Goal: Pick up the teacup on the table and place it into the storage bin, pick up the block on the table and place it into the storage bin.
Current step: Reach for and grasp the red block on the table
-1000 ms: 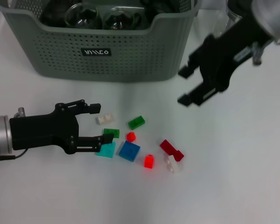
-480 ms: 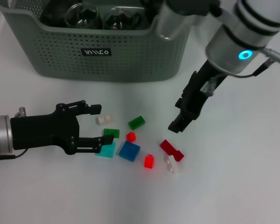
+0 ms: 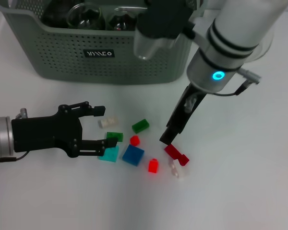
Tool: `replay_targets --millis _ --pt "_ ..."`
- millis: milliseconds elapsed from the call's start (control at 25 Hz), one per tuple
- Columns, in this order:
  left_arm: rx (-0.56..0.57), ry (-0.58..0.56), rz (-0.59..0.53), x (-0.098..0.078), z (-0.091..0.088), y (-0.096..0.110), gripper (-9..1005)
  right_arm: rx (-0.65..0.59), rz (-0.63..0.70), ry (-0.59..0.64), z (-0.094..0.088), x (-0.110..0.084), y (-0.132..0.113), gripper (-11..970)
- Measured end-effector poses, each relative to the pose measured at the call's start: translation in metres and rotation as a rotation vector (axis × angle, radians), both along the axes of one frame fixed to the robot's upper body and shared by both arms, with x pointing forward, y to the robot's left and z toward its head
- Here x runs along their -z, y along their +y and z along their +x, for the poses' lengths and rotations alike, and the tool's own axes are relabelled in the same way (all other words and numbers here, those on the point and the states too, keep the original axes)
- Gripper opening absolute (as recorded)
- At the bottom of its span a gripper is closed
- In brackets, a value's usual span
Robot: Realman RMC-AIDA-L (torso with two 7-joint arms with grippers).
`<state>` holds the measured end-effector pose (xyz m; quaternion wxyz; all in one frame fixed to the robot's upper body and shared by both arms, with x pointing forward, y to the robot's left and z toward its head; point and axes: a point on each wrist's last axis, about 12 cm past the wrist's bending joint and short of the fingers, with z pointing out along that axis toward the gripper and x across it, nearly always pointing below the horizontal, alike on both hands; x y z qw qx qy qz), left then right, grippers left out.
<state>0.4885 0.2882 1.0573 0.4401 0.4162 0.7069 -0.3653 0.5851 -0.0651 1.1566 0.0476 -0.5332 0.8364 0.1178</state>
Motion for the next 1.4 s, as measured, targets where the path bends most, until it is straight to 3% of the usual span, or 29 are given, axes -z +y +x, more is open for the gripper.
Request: replay_targets --millis 440,1320,1400 --pt "-0.002 -0.004 -0.004 0.000 0.000 0.000 875 -0.049 -0.029 -0.033 -0.011 0.027 0.010 689" --pt "-0.005 -0.008 -0.004 0.000 0.001 0.000 875 -0.084 -0.066 -0.054 -0.018 0.038 0.014 676" --pt "-0.006 -0.008 -0.004 0.000 0.001 0.000 875 -0.085 -0.067 -0.054 -0.018 0.038 0.014 629"
